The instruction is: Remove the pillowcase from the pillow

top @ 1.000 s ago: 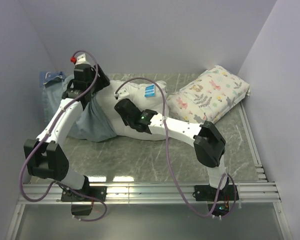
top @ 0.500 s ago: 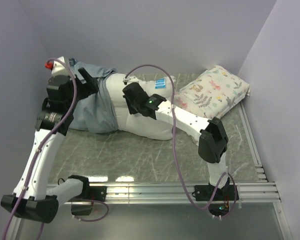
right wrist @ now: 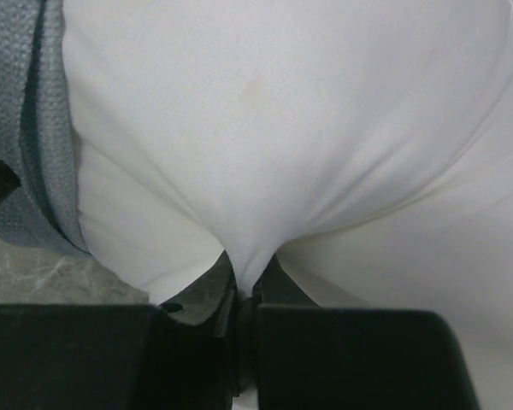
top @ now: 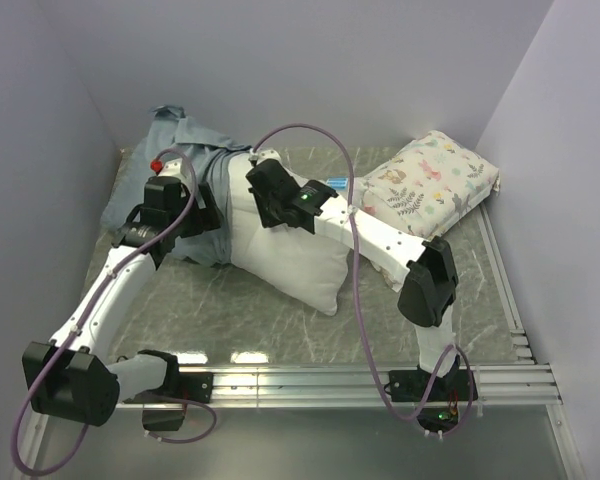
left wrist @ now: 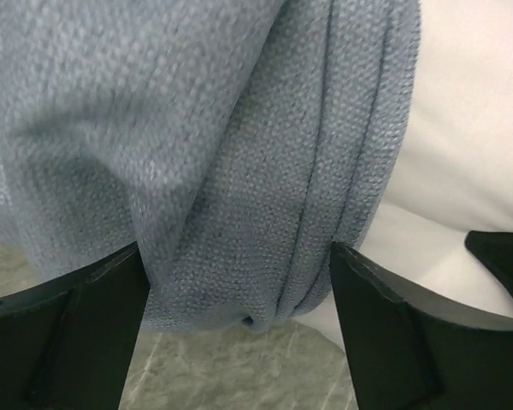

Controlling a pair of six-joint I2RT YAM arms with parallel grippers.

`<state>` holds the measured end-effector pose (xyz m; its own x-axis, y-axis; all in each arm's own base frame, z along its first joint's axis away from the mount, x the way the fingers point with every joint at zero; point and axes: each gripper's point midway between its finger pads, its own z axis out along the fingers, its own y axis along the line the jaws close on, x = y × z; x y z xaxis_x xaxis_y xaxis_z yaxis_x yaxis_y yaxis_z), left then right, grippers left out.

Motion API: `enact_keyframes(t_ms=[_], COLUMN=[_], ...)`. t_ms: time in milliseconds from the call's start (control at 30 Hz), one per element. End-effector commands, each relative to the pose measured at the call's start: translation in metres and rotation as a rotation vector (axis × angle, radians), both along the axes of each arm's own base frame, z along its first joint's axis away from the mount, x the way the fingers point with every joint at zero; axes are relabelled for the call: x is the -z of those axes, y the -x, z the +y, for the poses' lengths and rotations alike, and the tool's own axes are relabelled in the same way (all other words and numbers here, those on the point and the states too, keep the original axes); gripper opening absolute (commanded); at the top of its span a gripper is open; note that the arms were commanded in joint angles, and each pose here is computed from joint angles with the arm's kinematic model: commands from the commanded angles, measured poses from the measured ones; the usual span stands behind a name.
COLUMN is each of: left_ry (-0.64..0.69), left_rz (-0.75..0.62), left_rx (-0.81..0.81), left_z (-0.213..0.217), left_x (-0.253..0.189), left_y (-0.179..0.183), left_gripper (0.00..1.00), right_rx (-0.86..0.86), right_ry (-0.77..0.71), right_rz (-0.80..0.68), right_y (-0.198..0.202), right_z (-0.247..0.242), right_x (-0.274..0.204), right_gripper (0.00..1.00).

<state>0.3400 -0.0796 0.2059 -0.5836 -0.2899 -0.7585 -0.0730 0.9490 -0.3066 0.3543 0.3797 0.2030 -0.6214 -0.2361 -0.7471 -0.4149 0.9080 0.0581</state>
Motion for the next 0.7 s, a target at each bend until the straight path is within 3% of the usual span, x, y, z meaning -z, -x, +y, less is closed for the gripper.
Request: enact_keyframes(t_ms=[0,100,167,233,267,333,667], left_ry=[-0.004,-0.050,-0.085,-0.114,-0.124,-0.139,-0.059], left_rz=[-0.047,0.015,0.031,0.031,0.047,0.050,-0.001], left_rx=[0.020,-0.017,-0.066,-0.112,-0.129,-0.194,-0.502], left_z=[-0.004,0.005,0.015,0.025,0.029,0.045,0.140], left_x=[-0.012,0.000,0.005,0.005,0.006,0.005,-0.004], left_y=[-0.011,-0.011,-0.012,-0.015,-0.017,-0.021,-0.051], left_gripper=[0.86,0.69,0.45,0.28,0.13,0.01,0.00], right_rx=[0.026,0.035,0.050,0.063,0.071,0.101,0.178], right_ry=[-0.151,-0.160,-0.166,-0.159,-0.170,-0.160,-0.244], right_rz=[-0.128,-0.152,-0.178,-0.195,-0.213,-0.240,-0.324], right_y=[0.000,0.002,0.003,0.004,0.006,0.006,0.026], right_z=[-0.005,-0.012,-0.019,-0.027,-0.033,-0.045,-0.110], right_x=[-0.085,-0.098,-0.110,-0.118,-0.129,-0.137,-0.188], right_gripper=[0.00,0.00,0.00,0.00,0.00,0.00,0.00])
